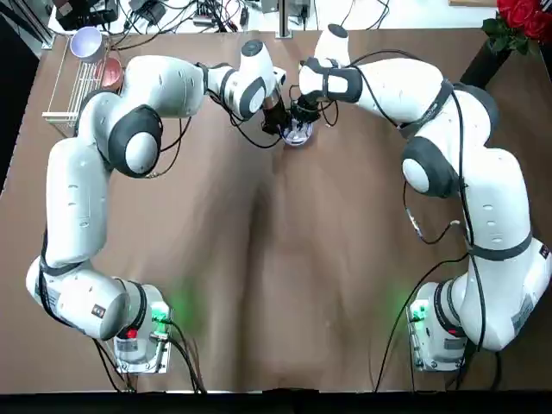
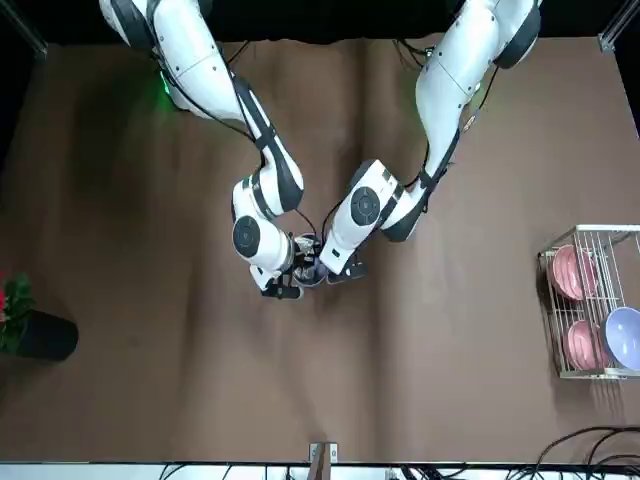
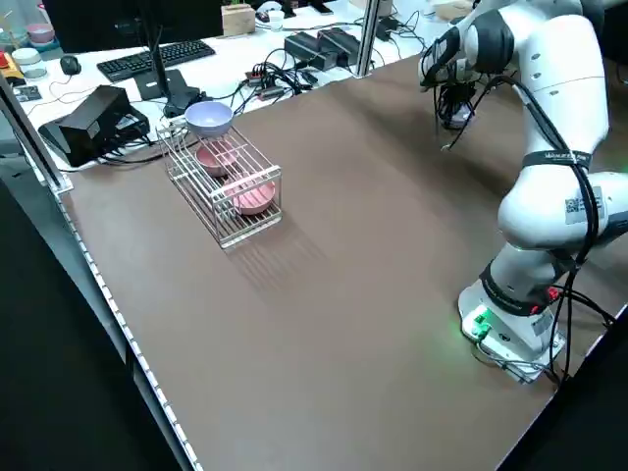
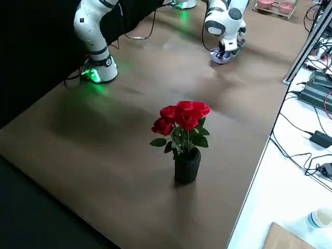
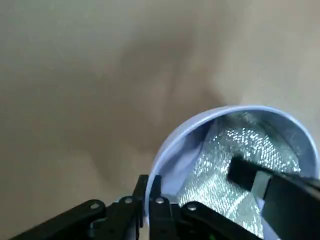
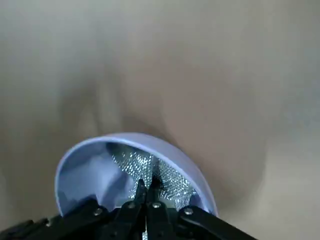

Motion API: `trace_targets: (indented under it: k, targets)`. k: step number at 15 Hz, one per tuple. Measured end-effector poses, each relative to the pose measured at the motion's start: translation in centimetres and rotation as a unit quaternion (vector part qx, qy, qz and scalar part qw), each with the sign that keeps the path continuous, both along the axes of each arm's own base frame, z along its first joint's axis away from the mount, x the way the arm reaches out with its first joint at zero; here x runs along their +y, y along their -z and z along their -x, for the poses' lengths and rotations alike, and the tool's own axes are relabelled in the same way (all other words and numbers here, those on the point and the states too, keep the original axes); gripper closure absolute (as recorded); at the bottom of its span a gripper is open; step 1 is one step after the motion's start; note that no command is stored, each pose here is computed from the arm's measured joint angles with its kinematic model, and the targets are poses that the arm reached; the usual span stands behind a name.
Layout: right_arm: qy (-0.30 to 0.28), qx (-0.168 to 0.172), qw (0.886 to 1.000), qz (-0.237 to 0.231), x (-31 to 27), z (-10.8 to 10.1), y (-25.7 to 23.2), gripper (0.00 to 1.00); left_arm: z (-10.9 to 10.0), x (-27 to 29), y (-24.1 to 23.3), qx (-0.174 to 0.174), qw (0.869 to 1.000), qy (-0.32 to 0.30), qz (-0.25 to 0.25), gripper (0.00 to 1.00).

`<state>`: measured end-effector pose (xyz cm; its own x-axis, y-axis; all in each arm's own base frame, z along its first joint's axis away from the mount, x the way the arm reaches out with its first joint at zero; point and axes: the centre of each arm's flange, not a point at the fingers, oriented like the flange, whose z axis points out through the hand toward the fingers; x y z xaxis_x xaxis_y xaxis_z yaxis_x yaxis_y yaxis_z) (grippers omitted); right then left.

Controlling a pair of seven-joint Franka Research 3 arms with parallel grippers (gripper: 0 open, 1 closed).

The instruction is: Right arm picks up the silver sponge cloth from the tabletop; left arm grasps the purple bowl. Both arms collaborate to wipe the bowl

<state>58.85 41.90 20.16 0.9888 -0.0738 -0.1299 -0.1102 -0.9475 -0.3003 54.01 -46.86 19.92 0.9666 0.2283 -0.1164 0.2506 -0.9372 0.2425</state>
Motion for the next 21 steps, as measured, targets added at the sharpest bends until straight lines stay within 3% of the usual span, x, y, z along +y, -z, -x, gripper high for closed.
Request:
trace_targets:
  k: [6, 11, 21]
  targets:
    - [0.004, -0.013, 1.000, -0.003, 0.2, -0.2, 0.0, 0.98, -0.3, 0.2, 0.0, -0.002, 1.000, -0.003, 0.000, 0.95]
    - [-0.024, 0.036, 0.999, 0.011, -0.3, 0.7, 0.8, 0.98, -0.3, 0.2, 0.0, -0.003, 1.000, -0.003, 0.000, 0.95]
    - [-0.017, 0.028, 0.999, 0.003, -0.7, -0.5, -0.2, 0.98, -0.2, 0.1, 0.0, -0.002, 1.000, -0.002, 0.000, 0.95]
